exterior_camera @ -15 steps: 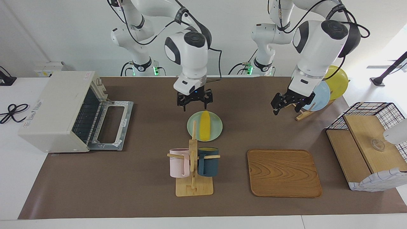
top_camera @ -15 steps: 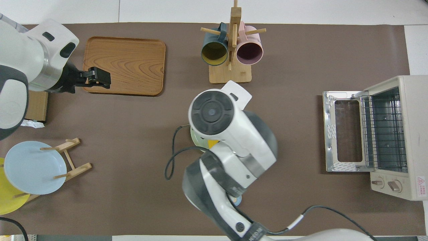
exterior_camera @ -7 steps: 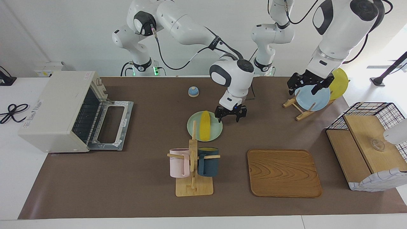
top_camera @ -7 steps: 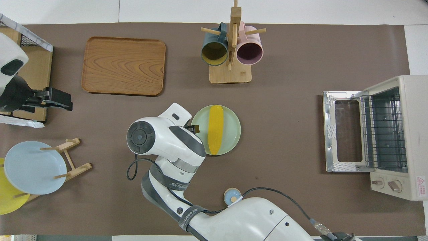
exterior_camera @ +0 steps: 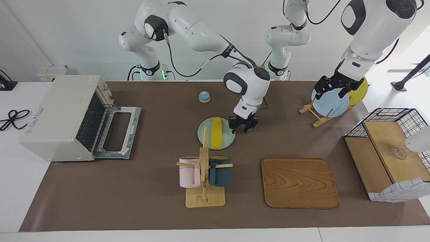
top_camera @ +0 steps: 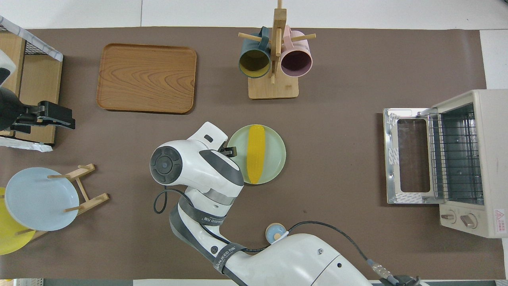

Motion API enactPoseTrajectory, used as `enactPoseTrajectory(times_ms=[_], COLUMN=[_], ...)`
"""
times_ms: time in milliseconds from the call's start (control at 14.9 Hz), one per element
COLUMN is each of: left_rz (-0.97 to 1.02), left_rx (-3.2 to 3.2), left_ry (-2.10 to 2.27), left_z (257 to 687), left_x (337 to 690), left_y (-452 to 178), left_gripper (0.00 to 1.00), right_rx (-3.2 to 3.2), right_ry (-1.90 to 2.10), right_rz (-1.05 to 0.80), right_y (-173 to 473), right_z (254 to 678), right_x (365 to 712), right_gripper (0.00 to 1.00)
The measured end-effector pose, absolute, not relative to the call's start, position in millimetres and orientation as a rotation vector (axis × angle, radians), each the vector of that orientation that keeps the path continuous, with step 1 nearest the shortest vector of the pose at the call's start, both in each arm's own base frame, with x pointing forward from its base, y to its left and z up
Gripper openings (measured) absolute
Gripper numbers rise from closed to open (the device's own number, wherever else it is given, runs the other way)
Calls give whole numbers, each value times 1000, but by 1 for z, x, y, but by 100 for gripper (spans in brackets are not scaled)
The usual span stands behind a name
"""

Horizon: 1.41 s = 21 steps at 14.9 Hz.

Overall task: Put corn in oven
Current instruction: 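Grasp the green plate rim with the right gripper and lift it, then carry the plate with the right gripper into the open toaster oven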

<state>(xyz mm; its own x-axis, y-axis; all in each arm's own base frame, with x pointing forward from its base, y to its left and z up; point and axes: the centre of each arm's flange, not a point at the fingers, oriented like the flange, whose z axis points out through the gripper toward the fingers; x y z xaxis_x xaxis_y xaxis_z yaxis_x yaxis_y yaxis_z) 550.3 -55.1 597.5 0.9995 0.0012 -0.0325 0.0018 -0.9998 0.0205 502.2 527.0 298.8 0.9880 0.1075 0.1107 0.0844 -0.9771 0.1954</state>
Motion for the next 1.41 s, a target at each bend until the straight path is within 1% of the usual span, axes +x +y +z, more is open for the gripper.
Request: enactPoseTrajectory(times_ms=[202,269,336,403,470,605,672,739,941,1209,1277,1411], left_rz=[-77,-92,-103,-109,-111,-110,-111,-113,-116,-118,-118,-118], left_rx=[3122,3123,3123,3123,3123,3123,3123,3123,3124,3124,3124,3124], left_ry=[-5,-5,-3,3,10,14,11,6,0,-2,-2,-3], left_z=[597,598,600,603,605,607,607,606,606,606,606,606], left_x=[547,545,542,539,537,536,536,536,535,535,535,535], left_y=[-57,-57,-56,-53,-50,-47,-48,-50,-52,-53,-53,-53], left_gripper=[100,100,100,100,100,100,100,100,100,100,100,100], right_rx=[2910,2891,2886,2881,2873,2856,2851,2844,2795,2720,2716,2704], right_ry=[147,151,152,152,149,141,142,162,279,265,248,232], right_rz=[151,146,147,143,136,117,114,113,90,-24,-45,-100], right_y=[522,520,519,518,517,513,511,509,487,411,390,347], right_z=[291,288,289,289,289,289,291,295,327,388,398,403], right_x=[499,499,499,498,498,498,499,501,515,547,554,559], right_gripper=[63,60,60,56,39,17,7,2,2,2,2,2])
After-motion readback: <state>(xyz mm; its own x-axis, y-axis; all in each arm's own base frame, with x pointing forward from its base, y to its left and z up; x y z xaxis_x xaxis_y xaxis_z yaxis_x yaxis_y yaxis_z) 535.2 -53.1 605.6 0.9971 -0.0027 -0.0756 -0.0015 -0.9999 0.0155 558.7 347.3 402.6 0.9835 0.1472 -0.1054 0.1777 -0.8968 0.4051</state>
